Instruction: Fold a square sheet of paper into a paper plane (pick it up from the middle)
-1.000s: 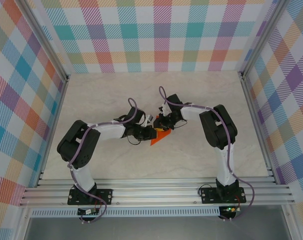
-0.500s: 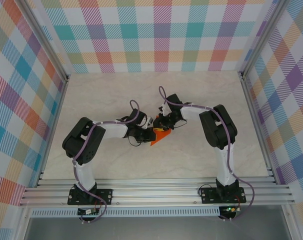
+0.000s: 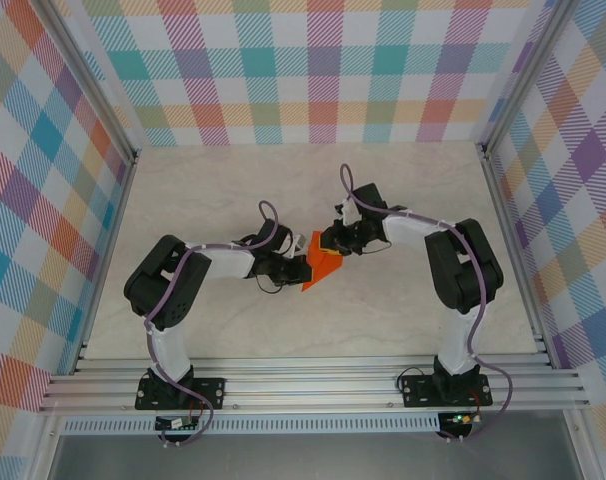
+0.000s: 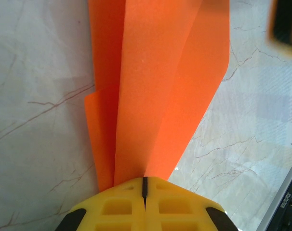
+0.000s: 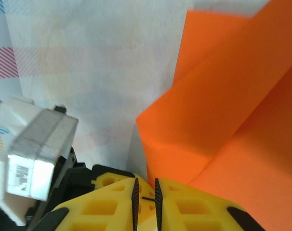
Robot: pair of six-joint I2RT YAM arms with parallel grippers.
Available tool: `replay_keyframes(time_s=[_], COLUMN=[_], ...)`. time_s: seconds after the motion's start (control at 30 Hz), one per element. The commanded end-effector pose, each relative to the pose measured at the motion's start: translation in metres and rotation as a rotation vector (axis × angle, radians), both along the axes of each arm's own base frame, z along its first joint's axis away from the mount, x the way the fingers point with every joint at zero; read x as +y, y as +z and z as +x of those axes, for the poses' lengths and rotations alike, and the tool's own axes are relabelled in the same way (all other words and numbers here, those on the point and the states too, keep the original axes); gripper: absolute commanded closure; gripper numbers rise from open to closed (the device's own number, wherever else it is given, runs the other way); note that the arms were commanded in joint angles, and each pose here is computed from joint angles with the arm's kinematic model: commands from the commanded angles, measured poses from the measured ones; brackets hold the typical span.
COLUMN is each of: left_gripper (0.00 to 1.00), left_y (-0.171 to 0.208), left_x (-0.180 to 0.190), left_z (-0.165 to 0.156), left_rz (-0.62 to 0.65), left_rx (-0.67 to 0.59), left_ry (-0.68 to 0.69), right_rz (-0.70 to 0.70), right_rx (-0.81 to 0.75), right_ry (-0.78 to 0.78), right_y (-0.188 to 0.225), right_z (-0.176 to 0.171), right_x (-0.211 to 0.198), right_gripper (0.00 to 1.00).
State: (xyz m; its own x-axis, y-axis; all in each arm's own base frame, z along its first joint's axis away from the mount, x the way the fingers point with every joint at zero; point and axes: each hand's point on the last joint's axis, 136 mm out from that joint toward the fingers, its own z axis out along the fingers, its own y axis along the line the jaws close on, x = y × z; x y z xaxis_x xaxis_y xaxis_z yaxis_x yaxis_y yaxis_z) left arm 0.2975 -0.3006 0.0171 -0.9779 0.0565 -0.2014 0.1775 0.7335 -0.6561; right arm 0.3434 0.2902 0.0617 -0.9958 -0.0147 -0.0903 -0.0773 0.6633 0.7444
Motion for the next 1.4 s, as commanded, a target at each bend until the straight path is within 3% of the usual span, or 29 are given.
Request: replay_keyframes(time_s=[0.0,0.37,1.1,1.37], left_gripper=[0.97,0.98,1.0,1.0], left_y=[-0.058,-0.063,-0.078,-0.078], left_x=[0.031,0.038,0.053,0.054], left_z=[-0.025,-0.033,-0.053,-0.056], left_rz=[0.192,0.217,0.255,0.252], left_rx=[0.119,0.135,0.173,0.175], left_ry=[0.04,0.03,0.021,0.02], right_rz=[0.023,-0.12,-0.25,-0.229], right_rx=[0.028,0.055,0.007,0.02], right_ry=[0.059,0.009,-0.141,-0.195], right_y=[-0.008,-0.056,-0.062,-0.063], right_z=[-0.017,0.005,0.087,0.114], right_x=[0.019,0.007,-0.051,-0.068], right_gripper=[0.81,0.83,0.82,0.82])
